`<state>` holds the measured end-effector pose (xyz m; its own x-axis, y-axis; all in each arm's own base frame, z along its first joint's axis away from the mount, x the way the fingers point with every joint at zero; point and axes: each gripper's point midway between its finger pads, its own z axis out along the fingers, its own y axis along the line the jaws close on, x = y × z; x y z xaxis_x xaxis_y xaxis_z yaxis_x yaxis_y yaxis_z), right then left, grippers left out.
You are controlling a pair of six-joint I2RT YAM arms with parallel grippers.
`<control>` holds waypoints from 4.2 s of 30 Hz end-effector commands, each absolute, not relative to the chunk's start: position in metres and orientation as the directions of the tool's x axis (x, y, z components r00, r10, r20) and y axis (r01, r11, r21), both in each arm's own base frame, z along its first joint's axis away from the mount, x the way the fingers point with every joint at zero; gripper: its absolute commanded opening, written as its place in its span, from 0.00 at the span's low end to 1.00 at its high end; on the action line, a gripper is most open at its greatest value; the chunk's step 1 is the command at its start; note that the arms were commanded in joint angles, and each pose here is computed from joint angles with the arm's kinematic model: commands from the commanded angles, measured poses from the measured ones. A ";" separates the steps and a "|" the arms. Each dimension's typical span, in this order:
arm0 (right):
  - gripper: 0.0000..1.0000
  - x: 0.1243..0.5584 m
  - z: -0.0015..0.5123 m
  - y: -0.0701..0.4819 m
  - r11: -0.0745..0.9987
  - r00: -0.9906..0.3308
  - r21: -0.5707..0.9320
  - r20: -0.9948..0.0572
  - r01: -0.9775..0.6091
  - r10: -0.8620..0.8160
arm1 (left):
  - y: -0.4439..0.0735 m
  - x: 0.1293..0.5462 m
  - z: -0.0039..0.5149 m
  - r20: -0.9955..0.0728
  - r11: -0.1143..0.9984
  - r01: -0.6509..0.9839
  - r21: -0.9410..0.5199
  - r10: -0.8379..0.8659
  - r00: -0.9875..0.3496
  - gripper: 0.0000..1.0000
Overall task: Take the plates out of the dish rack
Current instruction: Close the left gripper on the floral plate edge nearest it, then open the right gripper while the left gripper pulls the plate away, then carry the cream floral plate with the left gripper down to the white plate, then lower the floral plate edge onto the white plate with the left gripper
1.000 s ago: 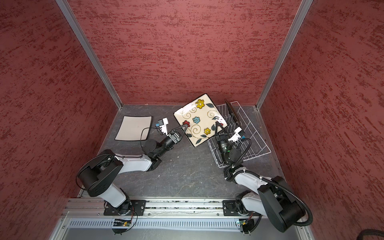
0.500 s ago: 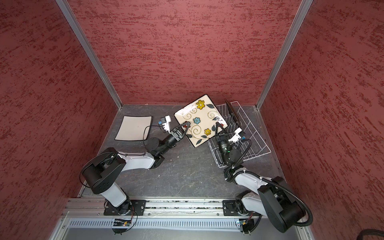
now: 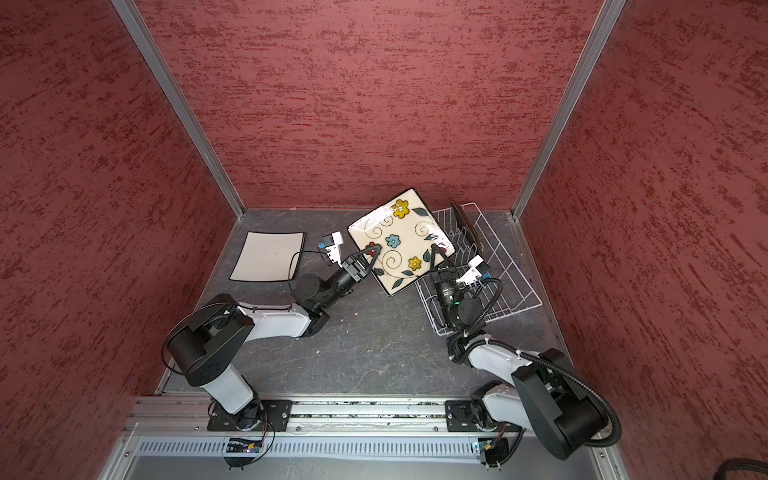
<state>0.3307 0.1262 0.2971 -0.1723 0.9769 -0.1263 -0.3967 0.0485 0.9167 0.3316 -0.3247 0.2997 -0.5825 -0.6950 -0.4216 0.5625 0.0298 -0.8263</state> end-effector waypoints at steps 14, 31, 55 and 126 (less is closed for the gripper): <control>0.00 0.316 0.361 0.126 -0.143 -0.233 0.816 0.010 -0.561 0.972 | -0.318 0.321 0.329 -0.442 -0.022 0.635 -0.772 -0.699 -0.562 0.00; 0.59 0.316 0.350 0.126 -0.112 -0.232 0.837 -0.018 -0.535 0.973 | -0.306 0.323 0.358 -0.415 -0.077 0.654 -0.753 -0.716 -0.562 0.00; 0.99 0.311 0.342 0.121 -0.039 -0.209 0.856 -0.082 -0.515 0.975 | -0.260 0.341 0.379 -0.351 -0.085 0.650 -0.755 -0.785 -0.510 0.00; 0.99 0.329 0.335 0.181 0.272 -0.374 0.854 -0.452 -0.444 0.810 | 0.106 0.356 0.211 -0.186 0.209 0.096 -0.973 -0.961 0.203 0.00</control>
<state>0.3316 0.1792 0.3115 -0.3825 0.8052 -0.4533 -0.3863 0.3063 0.8700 0.3404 0.1020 0.1143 0.1736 -0.9778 -0.1171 -0.2231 0.0767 -0.9718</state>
